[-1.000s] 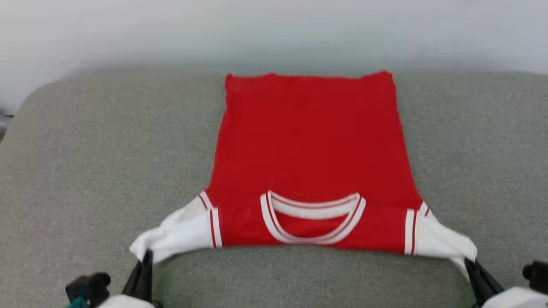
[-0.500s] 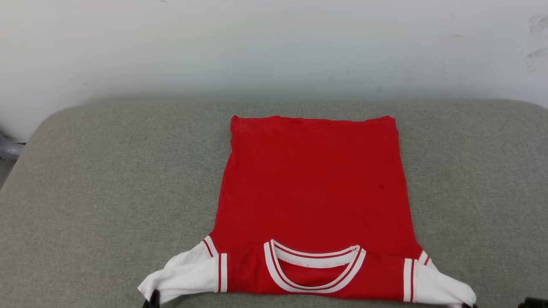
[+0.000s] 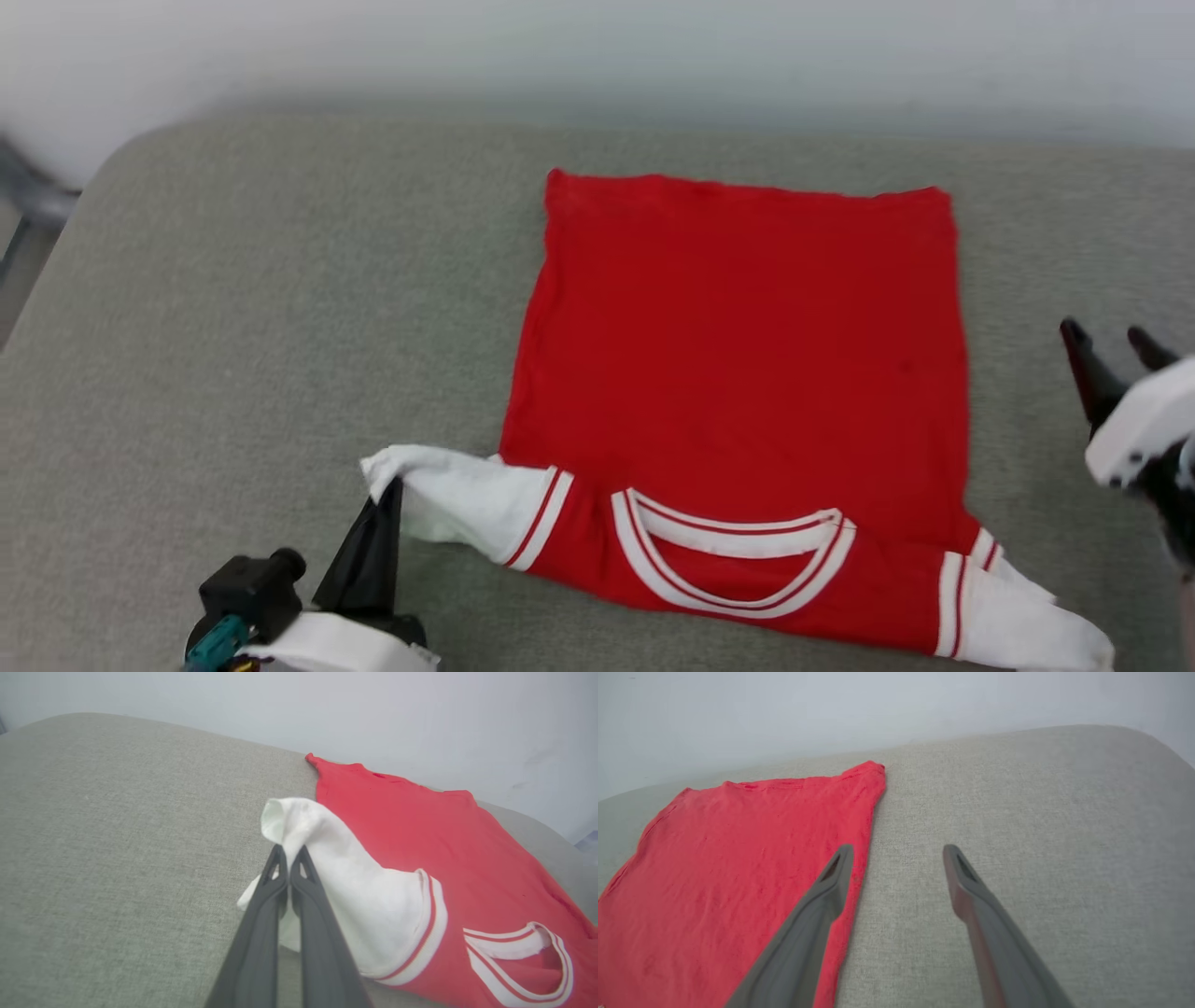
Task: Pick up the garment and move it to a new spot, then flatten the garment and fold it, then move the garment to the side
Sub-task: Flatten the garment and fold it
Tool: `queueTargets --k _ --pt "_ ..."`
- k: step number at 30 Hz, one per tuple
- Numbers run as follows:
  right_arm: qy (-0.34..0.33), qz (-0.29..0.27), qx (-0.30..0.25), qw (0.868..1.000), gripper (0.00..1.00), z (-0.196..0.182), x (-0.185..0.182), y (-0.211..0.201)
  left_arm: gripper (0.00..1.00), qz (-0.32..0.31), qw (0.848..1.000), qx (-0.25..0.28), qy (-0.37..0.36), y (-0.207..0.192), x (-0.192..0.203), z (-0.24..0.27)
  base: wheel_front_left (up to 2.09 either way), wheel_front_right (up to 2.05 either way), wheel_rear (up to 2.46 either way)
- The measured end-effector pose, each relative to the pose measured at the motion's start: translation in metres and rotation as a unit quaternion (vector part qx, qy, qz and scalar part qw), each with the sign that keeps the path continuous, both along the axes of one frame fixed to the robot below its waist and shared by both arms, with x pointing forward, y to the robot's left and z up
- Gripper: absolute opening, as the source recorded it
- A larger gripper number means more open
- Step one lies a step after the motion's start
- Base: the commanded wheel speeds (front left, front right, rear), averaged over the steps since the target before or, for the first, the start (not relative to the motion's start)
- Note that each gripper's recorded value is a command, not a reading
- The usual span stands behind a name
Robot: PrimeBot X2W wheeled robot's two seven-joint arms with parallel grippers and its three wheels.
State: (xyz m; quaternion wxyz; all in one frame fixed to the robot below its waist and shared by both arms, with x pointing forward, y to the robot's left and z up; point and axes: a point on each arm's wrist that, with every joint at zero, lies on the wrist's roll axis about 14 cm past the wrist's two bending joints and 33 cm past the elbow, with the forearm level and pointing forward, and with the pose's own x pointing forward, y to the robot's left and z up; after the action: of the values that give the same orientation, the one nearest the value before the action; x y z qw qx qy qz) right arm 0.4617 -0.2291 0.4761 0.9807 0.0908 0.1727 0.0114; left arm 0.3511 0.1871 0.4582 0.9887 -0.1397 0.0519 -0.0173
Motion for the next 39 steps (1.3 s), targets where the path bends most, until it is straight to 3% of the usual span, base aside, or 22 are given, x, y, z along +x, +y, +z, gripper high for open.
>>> queueTargets --k 10,17,24,29,30,31,32,39 --pt "0.136 0.061 -0.022 0.989 1.0 -0.027 0.105 0.036 0.0 0.014 0.999 0.003 -0.031 0.005 0.023 0.014 0.0 0.0 0.0" --pt "0.191 0.082 -0.036 0.978 1.0 -0.053 0.154 0.06 0.0 0.016 0.999 0.01 -0.039 0.006 0.041 0.013 0.0 0.0 0.0" --pt "0.255 0.094 -0.038 0.962 1.0 -0.113 0.164 0.077 0.0 0.025 0.999 0.016 -0.026 0.012 0.052 0.0 0.0 0.0 0.0" --pt "0.335 0.095 -0.029 0.937 1.0 -0.141 0.152 0.077 0.0 0.029 0.999 0.013 -0.021 0.013 0.054 -0.004 0.0 0.0 0.0" --pt "0.344 0.091 -0.022 0.934 0.87 -0.143 0.15 0.076 0.0 0.029 0.999 0.013 -0.021 0.013 0.054 -0.005 0.0 0.0 0.0" --pt "0.352 0.091 -0.021 0.931 0.34 -0.144 0.148 0.075 0.0 0.03 0.999 0.013 -0.021 0.013 0.054 -0.005 0.0 0.0 0.0" --pt "0.356 0.09 -0.021 0.93 0.0 -0.144 0.148 0.075 0.0 0.031 0.999 0.013 -0.021 0.013 0.054 -0.005 0.0 0.0 0.0" --pt "0.349 0.081 -0.03 0.933 0.0 -0.132 0.148 0.069 0.0 0.031 0.999 0.013 -0.028 0.013 0.052 0.001 0.0 0.0 0.0"
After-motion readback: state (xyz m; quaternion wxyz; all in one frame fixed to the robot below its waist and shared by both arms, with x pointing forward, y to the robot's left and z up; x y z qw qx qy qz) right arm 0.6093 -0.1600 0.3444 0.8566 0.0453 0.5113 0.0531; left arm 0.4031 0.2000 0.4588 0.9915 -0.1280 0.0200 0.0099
